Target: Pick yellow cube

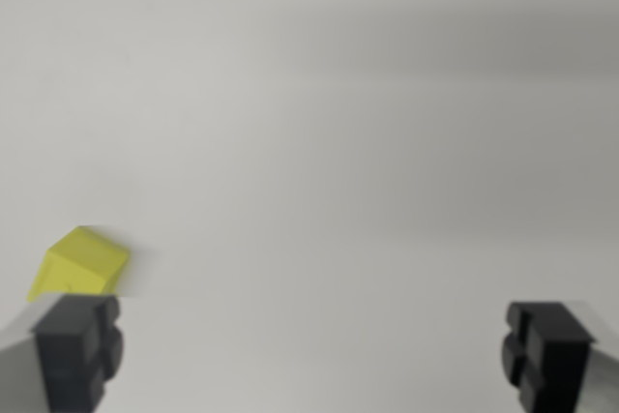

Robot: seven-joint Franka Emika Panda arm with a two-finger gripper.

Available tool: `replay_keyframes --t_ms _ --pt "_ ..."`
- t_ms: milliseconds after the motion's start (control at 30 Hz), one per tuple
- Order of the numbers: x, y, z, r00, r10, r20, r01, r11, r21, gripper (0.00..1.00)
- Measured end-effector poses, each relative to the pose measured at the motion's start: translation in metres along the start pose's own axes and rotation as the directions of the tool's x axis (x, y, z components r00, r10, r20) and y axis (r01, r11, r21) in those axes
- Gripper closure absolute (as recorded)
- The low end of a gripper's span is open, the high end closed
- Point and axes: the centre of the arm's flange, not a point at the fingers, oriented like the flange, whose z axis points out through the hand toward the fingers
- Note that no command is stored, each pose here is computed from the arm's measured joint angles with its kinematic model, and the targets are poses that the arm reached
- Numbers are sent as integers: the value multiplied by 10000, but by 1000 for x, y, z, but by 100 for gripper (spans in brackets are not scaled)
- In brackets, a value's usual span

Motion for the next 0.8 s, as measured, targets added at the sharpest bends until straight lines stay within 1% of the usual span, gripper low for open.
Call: replay_keyframes --t_ms 167,233,433,467,633,800 --pt "-1 0 0 10000 34 4 -34 10000 -4 0" --pt "-3 0 2 9999 127 6 -127 9999 -6 0" --pt "-17 -2 16 9991 414 12 -414 9991 -17 0" --pt "-19 -2 19 9989 461 8 -461 9989 -13 0" --pt "-32 -4 31 9976 699 11 -699 9976 -24 0" --pt "-44 -6 44 9956 940 7 -940 9956 -26 0"
